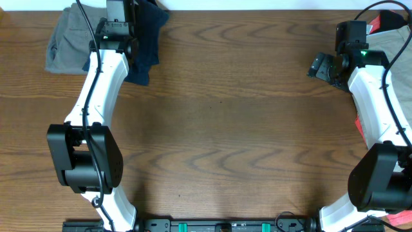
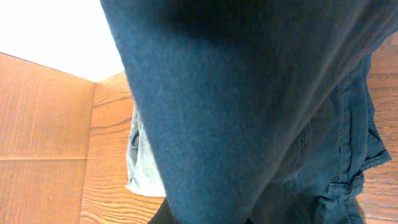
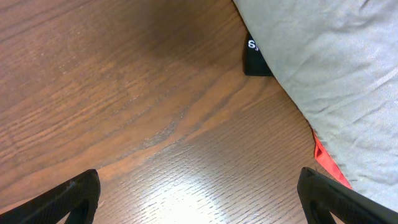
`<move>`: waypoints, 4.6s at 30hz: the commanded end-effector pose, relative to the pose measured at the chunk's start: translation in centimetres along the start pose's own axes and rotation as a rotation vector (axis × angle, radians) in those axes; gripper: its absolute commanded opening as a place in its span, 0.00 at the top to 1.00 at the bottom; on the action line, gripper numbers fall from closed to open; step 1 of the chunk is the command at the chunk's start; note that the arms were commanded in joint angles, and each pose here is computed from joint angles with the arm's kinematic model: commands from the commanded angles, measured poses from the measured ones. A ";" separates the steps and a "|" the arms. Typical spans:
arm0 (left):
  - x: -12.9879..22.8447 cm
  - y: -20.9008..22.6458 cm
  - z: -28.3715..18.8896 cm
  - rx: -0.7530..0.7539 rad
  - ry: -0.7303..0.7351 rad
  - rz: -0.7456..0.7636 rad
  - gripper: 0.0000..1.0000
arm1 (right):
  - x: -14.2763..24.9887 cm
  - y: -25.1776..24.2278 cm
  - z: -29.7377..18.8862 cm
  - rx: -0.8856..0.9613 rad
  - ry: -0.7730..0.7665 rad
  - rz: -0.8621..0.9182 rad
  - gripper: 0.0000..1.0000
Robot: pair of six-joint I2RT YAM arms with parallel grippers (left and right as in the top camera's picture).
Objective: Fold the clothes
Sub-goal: 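Lower the shorts onto the grey stack and adjust them with the left gripper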
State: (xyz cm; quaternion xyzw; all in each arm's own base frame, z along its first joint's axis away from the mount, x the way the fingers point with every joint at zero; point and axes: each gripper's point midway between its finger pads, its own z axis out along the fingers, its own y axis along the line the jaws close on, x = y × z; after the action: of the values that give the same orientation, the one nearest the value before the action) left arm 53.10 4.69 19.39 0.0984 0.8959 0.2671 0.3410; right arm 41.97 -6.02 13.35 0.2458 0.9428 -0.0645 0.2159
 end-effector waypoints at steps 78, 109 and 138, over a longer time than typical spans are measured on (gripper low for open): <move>1.5 8.3 11.1 -0.170 -0.110 -0.220 0.02 | -0.4 0.1 -0.9 0.000 -0.027 -0.015 0.01; 7.4 2.2 15.7 0.108 0.033 -0.411 0.94 | -0.4 0.1 -0.9 0.000 -0.027 -0.015 0.01; -0.6 2.2 8.0 0.192 -0.141 -0.473 0.94 | -0.4 0.1 -0.9 0.000 -0.027 -0.015 0.01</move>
State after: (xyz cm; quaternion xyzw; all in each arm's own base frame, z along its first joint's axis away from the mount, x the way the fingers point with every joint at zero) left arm 58.52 10.71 17.49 -0.0585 0.8815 0.1210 0.4527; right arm 41.96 -6.03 13.35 0.2459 0.9427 -0.0647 0.2159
